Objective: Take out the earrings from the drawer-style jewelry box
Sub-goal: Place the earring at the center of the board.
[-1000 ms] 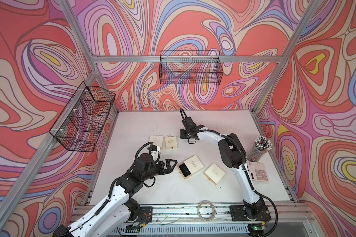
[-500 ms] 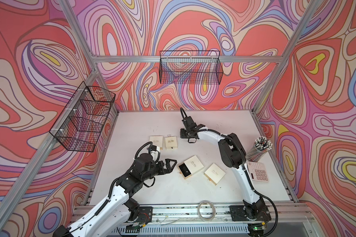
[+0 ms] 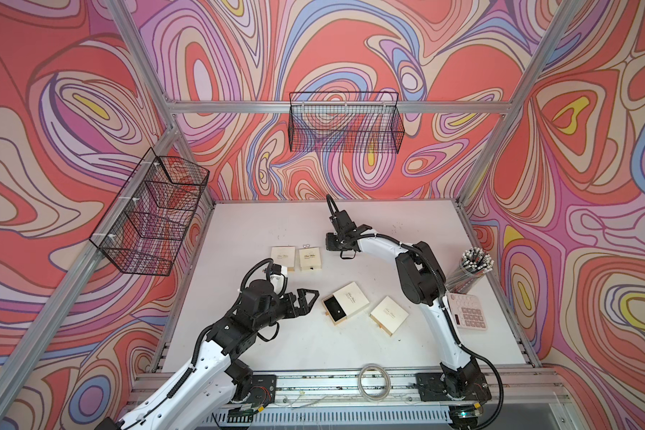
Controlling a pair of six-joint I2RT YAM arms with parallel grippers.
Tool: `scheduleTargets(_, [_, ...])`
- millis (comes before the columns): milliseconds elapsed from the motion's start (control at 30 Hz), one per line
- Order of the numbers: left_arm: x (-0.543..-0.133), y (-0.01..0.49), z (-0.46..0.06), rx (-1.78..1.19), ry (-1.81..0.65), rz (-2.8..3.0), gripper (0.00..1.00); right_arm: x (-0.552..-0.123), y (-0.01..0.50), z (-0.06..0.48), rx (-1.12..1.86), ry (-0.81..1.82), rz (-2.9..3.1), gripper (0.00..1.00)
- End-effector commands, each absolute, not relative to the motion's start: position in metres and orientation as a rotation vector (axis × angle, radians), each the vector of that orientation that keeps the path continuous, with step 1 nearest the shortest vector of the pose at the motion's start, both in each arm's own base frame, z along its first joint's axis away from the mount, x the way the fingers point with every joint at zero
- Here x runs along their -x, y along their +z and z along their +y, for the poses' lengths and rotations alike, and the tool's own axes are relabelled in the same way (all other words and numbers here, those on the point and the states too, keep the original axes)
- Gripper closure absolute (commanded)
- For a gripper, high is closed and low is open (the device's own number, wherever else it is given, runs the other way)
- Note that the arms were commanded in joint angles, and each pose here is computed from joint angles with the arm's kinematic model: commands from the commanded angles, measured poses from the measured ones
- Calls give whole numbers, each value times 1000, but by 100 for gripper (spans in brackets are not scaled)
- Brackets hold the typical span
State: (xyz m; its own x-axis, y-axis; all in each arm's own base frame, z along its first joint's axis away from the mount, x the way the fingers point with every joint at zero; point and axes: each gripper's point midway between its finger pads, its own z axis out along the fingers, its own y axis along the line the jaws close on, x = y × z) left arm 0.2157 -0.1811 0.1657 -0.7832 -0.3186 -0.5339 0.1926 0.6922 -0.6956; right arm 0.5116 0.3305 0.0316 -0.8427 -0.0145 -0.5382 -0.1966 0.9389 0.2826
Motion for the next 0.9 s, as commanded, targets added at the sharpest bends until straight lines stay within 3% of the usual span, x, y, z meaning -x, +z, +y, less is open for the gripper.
scheduleTargets(0, [-218,174,-176,104,-996,2239,0,-506,4,321,147,403,2610,65])
scheduleTargets(233, [-219,171,-177,110,-1002,2243,0,-506,10,313,163,330,2597,62])
scheduleTargets(867, [-220,163,-178,123,-1003,2263,0,-506,70,327,178,494,2480,62])
